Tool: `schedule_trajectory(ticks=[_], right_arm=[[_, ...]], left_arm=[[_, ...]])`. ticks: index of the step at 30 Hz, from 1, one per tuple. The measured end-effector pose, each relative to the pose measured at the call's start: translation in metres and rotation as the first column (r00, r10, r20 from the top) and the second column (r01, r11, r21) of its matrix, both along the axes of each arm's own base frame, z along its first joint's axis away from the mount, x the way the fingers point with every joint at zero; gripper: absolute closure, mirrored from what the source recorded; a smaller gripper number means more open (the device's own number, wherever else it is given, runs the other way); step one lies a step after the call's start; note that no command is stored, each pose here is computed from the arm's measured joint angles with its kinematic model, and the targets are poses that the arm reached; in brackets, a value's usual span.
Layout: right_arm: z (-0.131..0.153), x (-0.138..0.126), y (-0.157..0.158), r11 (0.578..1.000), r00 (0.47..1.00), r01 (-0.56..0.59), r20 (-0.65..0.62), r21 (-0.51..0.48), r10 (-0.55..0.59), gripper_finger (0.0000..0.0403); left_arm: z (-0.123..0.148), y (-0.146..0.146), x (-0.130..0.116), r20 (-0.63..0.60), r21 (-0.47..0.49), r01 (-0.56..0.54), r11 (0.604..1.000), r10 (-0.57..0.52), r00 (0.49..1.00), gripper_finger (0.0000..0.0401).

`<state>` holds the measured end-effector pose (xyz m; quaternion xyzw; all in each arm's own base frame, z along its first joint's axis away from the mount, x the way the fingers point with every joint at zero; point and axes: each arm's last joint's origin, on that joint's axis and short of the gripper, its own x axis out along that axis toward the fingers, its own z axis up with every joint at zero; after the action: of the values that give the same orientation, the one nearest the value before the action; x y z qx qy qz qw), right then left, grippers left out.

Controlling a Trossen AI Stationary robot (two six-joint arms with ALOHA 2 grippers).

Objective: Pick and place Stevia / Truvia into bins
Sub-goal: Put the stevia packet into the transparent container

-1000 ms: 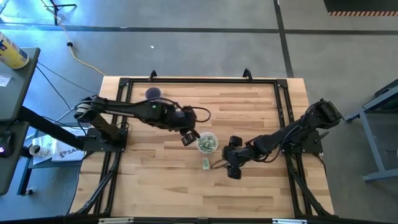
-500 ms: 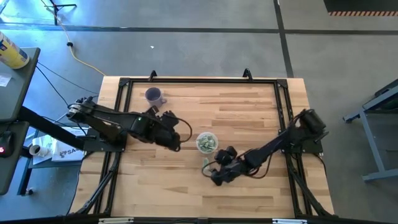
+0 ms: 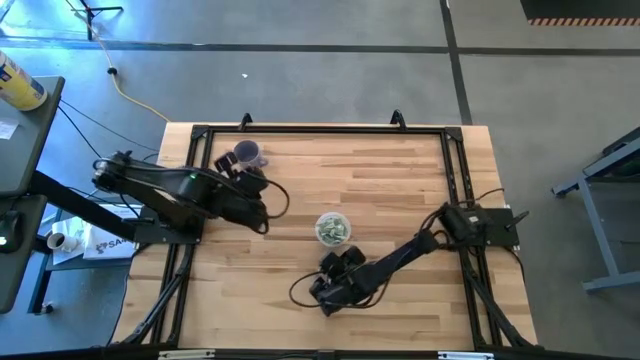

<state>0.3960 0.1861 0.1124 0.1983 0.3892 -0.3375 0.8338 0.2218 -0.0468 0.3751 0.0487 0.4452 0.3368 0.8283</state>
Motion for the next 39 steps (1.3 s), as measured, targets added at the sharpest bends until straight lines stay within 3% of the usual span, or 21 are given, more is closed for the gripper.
schedule_trajectory(ticks=[7, 15, 20, 26, 31, 39], right_arm=[[0.003, 0.011, 0.005, 0.992, 0.994, 0.103, -0.051, 0.073, -0.1, 0.0096], [0.002, -0.003, 0.002, 0.971, 0.978, 0.187, -0.122, 0.151, -0.169, 0.0177], [-0.001, -0.014, 0.003, 0.957, 0.955, 0.235, -0.223, 0.173, -0.194, 0.0251], [0.011, -0.028, 0.013, 0.96, 0.947, 0.217, -0.277, 0.179, -0.163, 0.0386], [0.032, -0.045, 0.014, 0.956, 0.924, 0.235, -0.346, 0.175, -0.164, 0.0386], [0.119, -0.06, -0.012, 0.981, 0.981, 0.144, -0.149, 0.127, -0.125, 0.04]], left_arm=[[0.021, 0.009, -0.03, 0.078, -0.009, 0.038, 0.999, -0.038, 0.996, 0.0304], [0.029, 0.013, -0.044, 0.114, -0.015, 0.047, 0.999, -0.045, 0.992, 0.0304], [0.028, 0.014, -0.046, 0.086, -0.008, 0.048, 0.999, -0.047, 0.995, 0.0304], [0.028, 0.014, -0.045, 0.087, -0.009, 0.047, 0.999, -0.046, 0.995, 0.0304], [0.028, 0.014, -0.045, 0.087, -0.01, 0.047, 0.999, -0.046, 0.995, 0.0304], [0.027, 0.015, -0.048, 0.076, -0.019, 0.019, 1.0, -0.017, 0.997, 0.0304]])
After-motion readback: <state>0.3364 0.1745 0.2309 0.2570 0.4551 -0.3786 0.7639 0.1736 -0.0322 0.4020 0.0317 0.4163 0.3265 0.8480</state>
